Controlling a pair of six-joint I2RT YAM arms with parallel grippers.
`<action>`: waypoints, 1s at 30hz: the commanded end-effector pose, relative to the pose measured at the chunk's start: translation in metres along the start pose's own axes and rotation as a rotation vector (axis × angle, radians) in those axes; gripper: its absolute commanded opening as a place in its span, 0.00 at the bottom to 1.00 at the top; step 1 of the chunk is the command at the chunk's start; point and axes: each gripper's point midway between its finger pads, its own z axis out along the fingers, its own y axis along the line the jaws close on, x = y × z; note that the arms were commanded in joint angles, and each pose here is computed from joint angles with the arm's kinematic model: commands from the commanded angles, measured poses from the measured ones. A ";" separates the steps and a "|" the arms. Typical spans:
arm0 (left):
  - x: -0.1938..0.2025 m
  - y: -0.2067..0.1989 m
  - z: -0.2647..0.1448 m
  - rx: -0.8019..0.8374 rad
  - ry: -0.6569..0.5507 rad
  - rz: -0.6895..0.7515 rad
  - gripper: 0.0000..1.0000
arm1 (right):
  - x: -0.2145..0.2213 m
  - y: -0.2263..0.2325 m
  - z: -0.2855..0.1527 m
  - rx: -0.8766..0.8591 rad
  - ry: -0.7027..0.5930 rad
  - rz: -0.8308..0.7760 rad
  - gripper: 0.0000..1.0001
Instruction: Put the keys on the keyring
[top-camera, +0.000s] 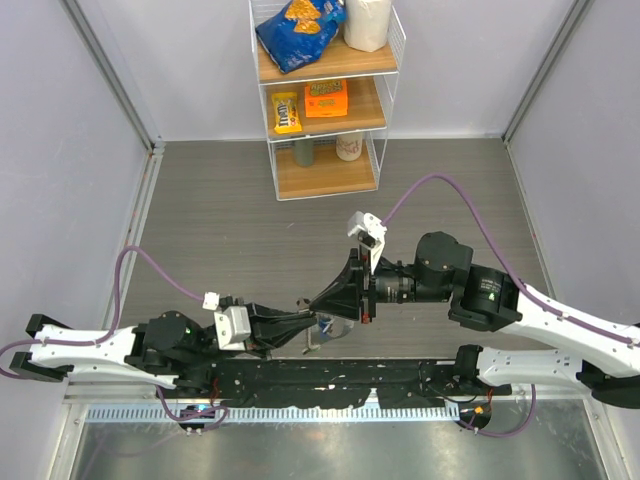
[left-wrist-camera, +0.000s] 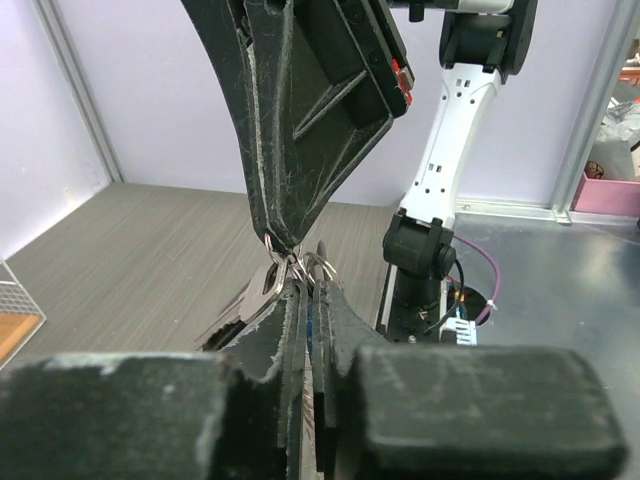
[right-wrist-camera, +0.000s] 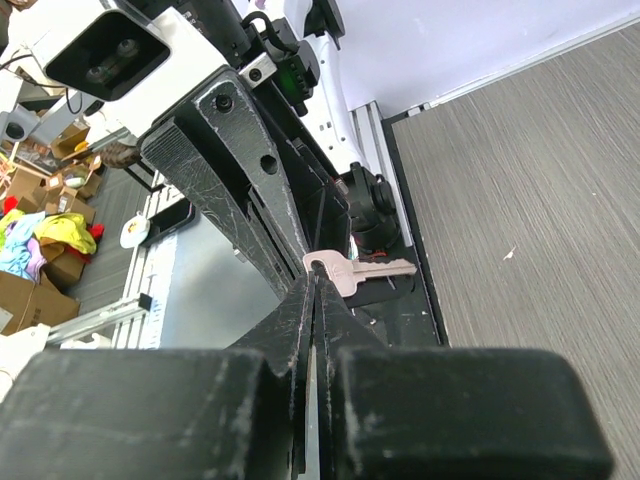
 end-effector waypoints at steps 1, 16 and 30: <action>-0.037 0.012 0.001 -0.055 -0.102 -0.031 0.00 | -0.024 0.014 0.001 -0.038 -0.077 -0.051 0.05; -0.040 0.012 0.004 -0.059 -0.108 -0.017 0.00 | -0.023 0.011 -0.013 0.002 -0.109 -0.060 0.06; -0.050 0.011 0.001 -0.043 -0.173 -0.018 0.00 | -0.006 -0.009 -0.023 0.087 -0.155 0.018 0.09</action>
